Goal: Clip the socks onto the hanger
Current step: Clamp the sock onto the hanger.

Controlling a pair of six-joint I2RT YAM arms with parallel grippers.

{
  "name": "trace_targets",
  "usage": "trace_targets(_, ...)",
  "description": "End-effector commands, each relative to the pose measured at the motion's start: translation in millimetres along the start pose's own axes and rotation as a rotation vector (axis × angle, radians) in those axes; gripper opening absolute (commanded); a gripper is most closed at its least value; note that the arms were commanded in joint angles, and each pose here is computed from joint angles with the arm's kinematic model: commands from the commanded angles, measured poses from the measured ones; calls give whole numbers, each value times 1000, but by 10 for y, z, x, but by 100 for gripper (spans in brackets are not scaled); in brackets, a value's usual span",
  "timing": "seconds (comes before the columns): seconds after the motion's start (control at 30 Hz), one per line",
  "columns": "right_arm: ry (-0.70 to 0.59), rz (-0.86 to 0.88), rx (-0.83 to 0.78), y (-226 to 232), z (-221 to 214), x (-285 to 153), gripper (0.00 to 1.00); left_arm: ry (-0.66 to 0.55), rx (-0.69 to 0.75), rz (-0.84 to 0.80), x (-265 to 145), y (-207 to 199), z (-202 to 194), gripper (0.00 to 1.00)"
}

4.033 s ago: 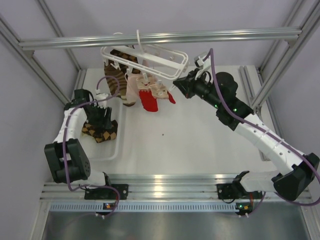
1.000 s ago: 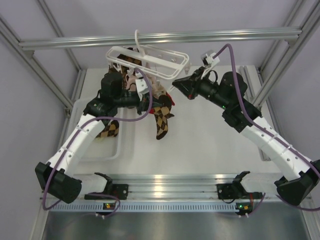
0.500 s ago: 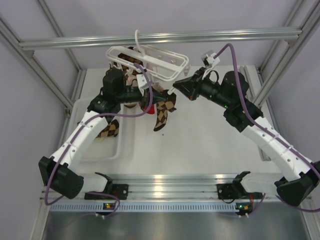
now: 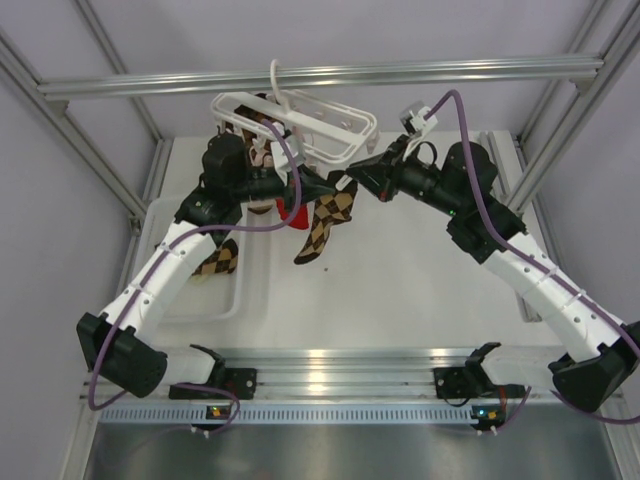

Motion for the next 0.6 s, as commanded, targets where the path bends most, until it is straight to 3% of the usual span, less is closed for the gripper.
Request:
trace_targets(0.0, -1, 4, -28, -7, 80, -39, 0, -88, 87, 8, 16, 28, 302, 0)
trace_targets(0.13, 2, -7, -43, -28, 85, -28, 1, -94, 89, 8, 26, 24, 332, 0)
trace_targets(0.2, -3, -13, -43, -32, 99, -30, 9, -96, 91, 4, 35, 14, 341, 0)
trace_targets(0.23, -4, -11, -43, -31, 103, -26, 21, -96, 92, 7, 34, 17, 344, 0)
trace_targets(0.3, -16, -5, -48, -20, 132, -34, 34, -94, 92, 10, 30, 9, 349, 0)
trace_targets(0.4, -28, 2, -56, -14, 163, -52, 46, -83, 90, 20, 12, -2, 340, 0)
trace_targets(0.57, -47, -1, -80, -6, 187, -151, 50, -33, 46, 32, -53, -79, 241, 0)
Point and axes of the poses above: each gripper's point midway between its finger pads, its own x axis out along the fingers, its own y axis along the line the jaws close on, z = x × y, the point moved 10 cm from there along -x, back along the fingers, and after that the axes turned 4 degrees about x, right-handed, at the moved point
